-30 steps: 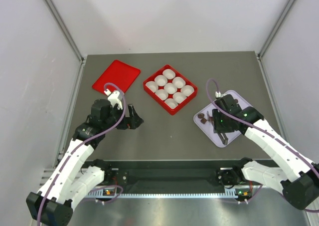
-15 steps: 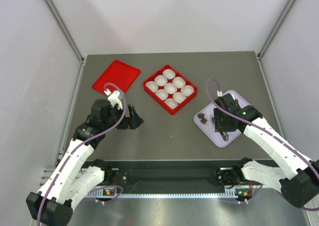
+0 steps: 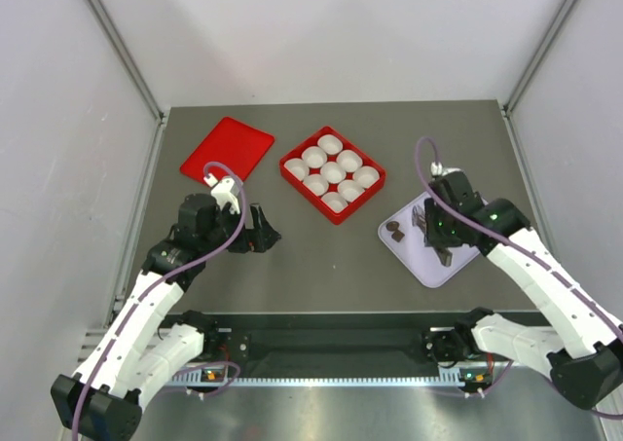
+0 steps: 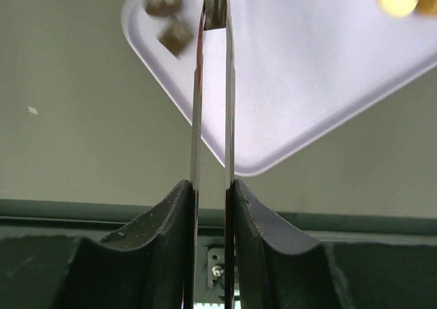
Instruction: Pack the chocolate
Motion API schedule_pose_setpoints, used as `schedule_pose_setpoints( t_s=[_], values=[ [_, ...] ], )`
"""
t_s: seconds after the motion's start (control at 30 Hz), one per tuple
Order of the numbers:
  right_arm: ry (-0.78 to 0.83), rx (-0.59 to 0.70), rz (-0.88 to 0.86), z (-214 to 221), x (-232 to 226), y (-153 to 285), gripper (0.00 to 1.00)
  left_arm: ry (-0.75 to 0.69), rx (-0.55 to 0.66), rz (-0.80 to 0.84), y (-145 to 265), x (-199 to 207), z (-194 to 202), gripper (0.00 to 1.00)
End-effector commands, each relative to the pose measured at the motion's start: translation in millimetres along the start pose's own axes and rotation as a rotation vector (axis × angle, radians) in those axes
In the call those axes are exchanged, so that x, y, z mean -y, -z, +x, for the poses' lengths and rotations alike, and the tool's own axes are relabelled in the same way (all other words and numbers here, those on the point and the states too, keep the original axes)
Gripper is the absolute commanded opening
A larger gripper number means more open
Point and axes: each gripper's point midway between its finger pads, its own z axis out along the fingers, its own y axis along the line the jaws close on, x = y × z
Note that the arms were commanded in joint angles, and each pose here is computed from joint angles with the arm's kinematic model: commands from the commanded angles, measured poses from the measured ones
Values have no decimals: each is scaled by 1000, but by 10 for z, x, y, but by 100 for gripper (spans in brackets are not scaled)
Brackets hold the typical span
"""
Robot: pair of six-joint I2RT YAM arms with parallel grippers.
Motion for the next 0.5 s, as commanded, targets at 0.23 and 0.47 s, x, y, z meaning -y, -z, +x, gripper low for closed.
schedule_pose_setpoints(
  t_s=[0.23,0.47],
  values=[
    [-8,382,-291,-1570,-835,407,15,-23,38,12,-16,30,-88,94],
    [22,435,-325,-2212,-1464,-217,15,-21,44,-2,-9,9,-98,94]
  ],
)
